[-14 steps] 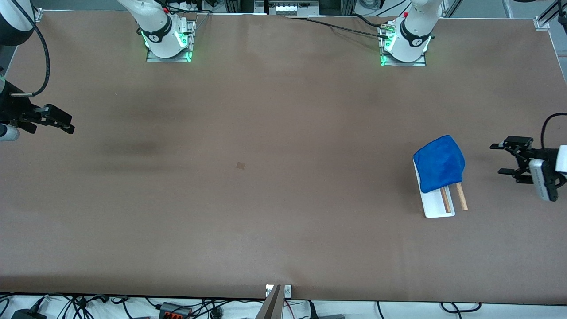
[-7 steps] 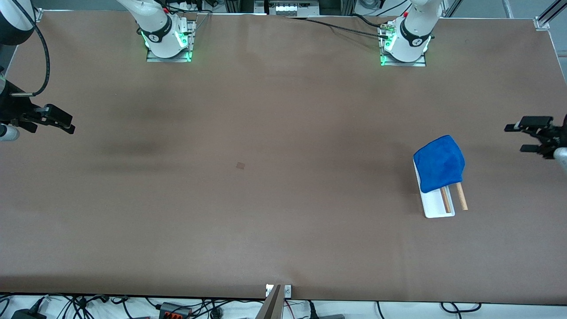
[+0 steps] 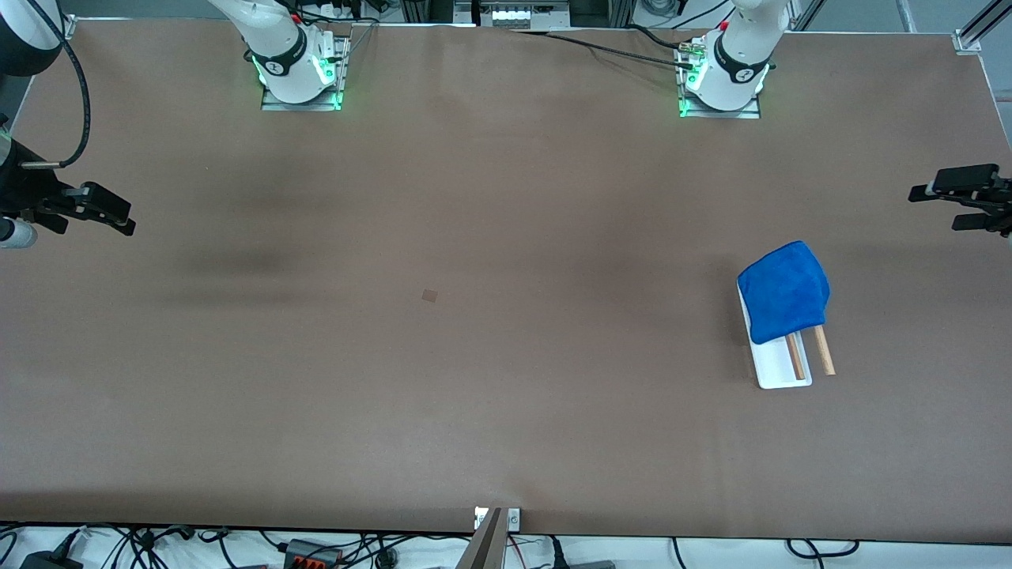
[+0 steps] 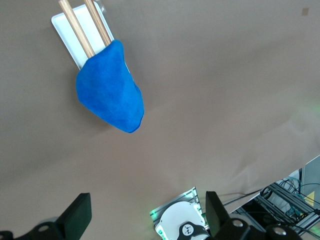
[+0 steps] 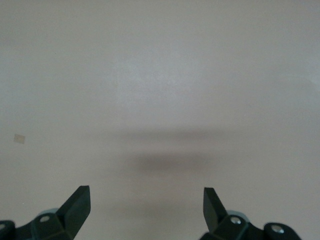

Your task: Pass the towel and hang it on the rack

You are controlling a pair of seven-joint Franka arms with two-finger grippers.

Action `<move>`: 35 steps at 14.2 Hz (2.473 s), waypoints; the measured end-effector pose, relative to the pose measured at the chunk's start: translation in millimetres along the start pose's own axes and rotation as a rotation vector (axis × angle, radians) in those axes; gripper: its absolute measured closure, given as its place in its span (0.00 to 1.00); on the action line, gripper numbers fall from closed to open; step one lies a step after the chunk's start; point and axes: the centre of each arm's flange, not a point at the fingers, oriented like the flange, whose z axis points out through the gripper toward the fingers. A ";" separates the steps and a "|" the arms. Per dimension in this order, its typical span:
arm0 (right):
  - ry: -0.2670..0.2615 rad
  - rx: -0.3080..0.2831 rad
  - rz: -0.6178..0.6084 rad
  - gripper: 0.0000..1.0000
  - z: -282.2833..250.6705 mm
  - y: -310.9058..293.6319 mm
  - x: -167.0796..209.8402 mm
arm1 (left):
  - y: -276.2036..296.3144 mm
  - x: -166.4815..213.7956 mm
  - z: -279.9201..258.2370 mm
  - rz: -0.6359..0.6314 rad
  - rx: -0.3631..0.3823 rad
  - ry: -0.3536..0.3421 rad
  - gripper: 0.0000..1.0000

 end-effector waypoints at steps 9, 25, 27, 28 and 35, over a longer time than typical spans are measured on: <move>-0.027 0.001 -0.001 0.00 -4.0 -0.5 -7.1 | 63.4 30.3 16.0 0.040 0.106 -0.102 0.00; -0.026 0.001 -0.002 0.00 -3.1 -1.3 -6.6 | 158.4 -14.5 18.4 -0.521 0.378 0.194 0.00; -0.026 0.001 -0.002 0.00 -3.1 -1.3 -6.6 | 164.4 -12.6 24.5 -0.507 0.329 0.193 0.00; -0.025 0.001 -0.002 0.00 -3.1 -1.2 -6.5 | 162.2 -12.9 25.3 -0.492 0.313 0.192 0.00; -0.018 0.001 -0.002 0.00 -2.5 -1.3 -5.7 | 138.9 -27.8 29.7 -0.414 0.266 0.188 0.00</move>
